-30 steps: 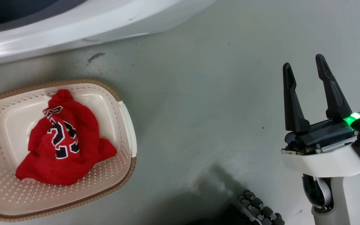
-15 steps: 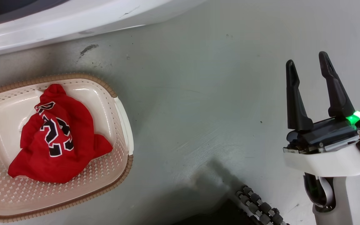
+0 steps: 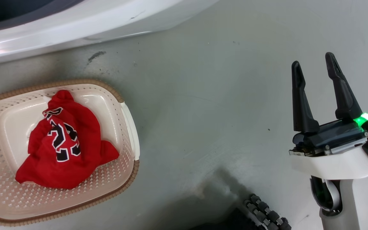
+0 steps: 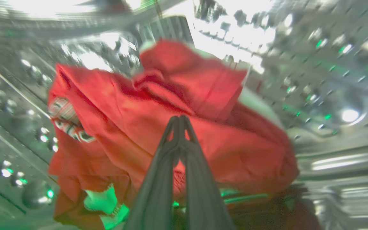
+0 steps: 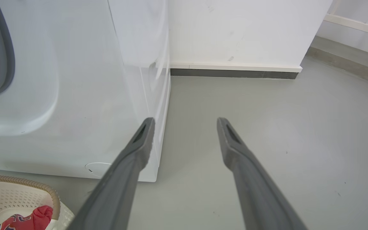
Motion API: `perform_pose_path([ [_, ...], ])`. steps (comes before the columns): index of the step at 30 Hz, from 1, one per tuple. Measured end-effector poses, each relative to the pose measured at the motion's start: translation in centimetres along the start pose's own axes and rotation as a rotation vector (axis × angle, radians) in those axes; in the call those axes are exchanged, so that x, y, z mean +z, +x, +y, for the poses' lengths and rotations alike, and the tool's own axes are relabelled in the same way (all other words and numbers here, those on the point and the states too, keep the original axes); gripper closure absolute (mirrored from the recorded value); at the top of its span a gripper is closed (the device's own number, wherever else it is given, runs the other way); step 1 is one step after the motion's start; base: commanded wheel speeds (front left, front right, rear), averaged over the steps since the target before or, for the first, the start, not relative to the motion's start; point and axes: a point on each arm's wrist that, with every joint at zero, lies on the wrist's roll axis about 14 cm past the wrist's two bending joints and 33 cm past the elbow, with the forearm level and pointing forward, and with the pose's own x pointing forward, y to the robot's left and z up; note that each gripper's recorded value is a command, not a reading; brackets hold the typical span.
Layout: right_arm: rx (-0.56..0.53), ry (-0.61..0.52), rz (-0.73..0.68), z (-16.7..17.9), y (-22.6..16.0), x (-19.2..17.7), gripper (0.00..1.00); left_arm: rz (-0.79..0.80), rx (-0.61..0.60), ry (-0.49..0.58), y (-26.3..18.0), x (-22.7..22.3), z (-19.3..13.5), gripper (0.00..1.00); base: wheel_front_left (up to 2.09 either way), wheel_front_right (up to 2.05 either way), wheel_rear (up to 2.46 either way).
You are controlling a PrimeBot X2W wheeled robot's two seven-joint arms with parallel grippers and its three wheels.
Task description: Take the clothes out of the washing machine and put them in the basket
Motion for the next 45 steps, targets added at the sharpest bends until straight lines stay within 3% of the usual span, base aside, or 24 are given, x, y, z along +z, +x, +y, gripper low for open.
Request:
perform_pose_path([
  [9,0.027,-0.003,-0.047,0.9,-0.1,1.8,0.00,-0.125,0.015,-0.009,-3.1,2.7,1.6,1.00,0.00,0.00,0.00],
  [19,0.062,0.005,-0.070,2.2,0.0,2.5,0.00,-0.149,0.026,-0.014,-5.3,3.5,3.2,1.00,0.00,0.00,0.00],
  [20,0.063,0.005,-0.069,2.2,0.0,2.5,0.00,-0.139,0.025,-0.016,-5.2,3.3,3.2,0.75,0.00,0.00,0.00],
  [21,0.064,0.005,-0.068,2.2,0.0,2.4,0.00,-0.123,0.020,-0.021,-5.0,3.0,3.2,0.00,0.00,0.00,0.00],
  [30,0.043,0.010,-0.031,1.5,-0.1,1.1,0.00,-0.144,0.010,-0.039,-3.7,5.2,3.3,0.00,0.00,0.00,0.00],
  [45,-0.015,0.014,0.033,-0.3,-0.6,-0.8,0.00,0.101,-0.044,-0.060,1.3,-0.8,0.8,0.00,0.00,0.00,0.00],
])
